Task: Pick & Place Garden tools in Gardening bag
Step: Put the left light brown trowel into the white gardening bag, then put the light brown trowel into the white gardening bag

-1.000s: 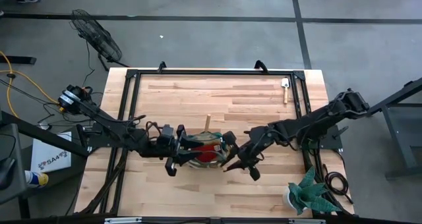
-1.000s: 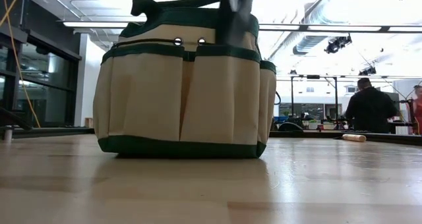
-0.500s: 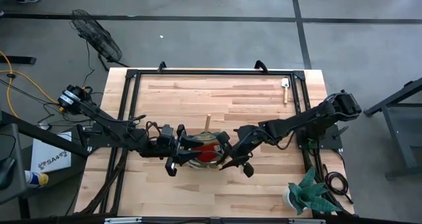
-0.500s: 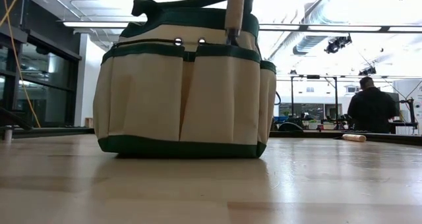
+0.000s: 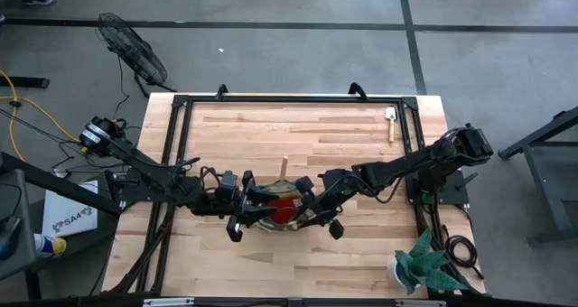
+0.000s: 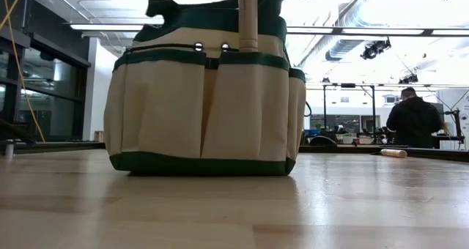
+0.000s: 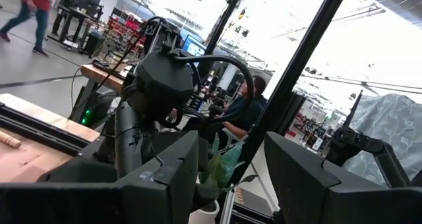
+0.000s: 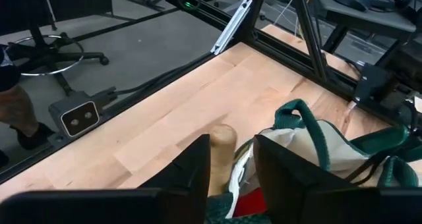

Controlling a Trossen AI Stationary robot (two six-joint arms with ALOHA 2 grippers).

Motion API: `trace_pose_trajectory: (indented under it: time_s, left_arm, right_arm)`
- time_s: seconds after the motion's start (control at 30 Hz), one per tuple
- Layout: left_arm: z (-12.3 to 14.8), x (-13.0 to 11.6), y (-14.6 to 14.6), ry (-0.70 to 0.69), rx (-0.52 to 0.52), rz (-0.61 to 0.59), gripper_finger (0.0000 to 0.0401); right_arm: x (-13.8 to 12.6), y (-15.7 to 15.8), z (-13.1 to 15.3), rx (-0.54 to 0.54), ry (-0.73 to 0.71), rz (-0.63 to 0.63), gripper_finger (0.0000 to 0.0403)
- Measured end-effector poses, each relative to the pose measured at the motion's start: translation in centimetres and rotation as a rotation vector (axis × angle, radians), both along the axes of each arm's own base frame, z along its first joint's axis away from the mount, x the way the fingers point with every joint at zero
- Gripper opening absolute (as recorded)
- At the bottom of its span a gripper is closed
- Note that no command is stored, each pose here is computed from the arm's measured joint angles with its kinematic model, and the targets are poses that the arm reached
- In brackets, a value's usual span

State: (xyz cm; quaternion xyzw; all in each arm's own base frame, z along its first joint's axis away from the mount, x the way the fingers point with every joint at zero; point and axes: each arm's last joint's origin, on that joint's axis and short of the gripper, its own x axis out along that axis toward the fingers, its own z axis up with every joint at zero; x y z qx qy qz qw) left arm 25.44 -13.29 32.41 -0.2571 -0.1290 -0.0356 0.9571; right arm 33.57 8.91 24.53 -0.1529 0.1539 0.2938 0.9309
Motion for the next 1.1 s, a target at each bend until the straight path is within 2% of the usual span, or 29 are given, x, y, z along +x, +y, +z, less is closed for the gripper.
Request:
trace_pose_trajectory:
  time_s: [0.2,0.37,0.57,0.8,1.1]
  left_arm:
    - [-0.1,0.0,0.0,0.006,0.003,0.000,0.0170]
    - [-0.1,0.0,0.0,0.008,0.004,0.002,0.0170]
    - [-0.2,0.1,0.1,0.022,0.009,0.033,0.0170]
    - [-0.2,0.0,0.2,0.024,0.016,0.071,0.0170]
    - [-0.1,0.0,1.4,0.068,0.045,0.188,0.0170]
  right_arm:
    - [0.0,0.1,0.0,0.011,0.007,-0.003,0.0107]
    - [-0.2,-0.1,0.2,0.065,0.052,-0.078,0.0116]
    - [-1.8,-0.4,2.6,0.165,0.073,-0.124,0.0125]
    - [-4.8,-1.7,5.9,0.364,0.143,-0.371,0.0127]
    - [-8.2,-4.1,9.1,0.421,0.041,-0.666,0.0127]
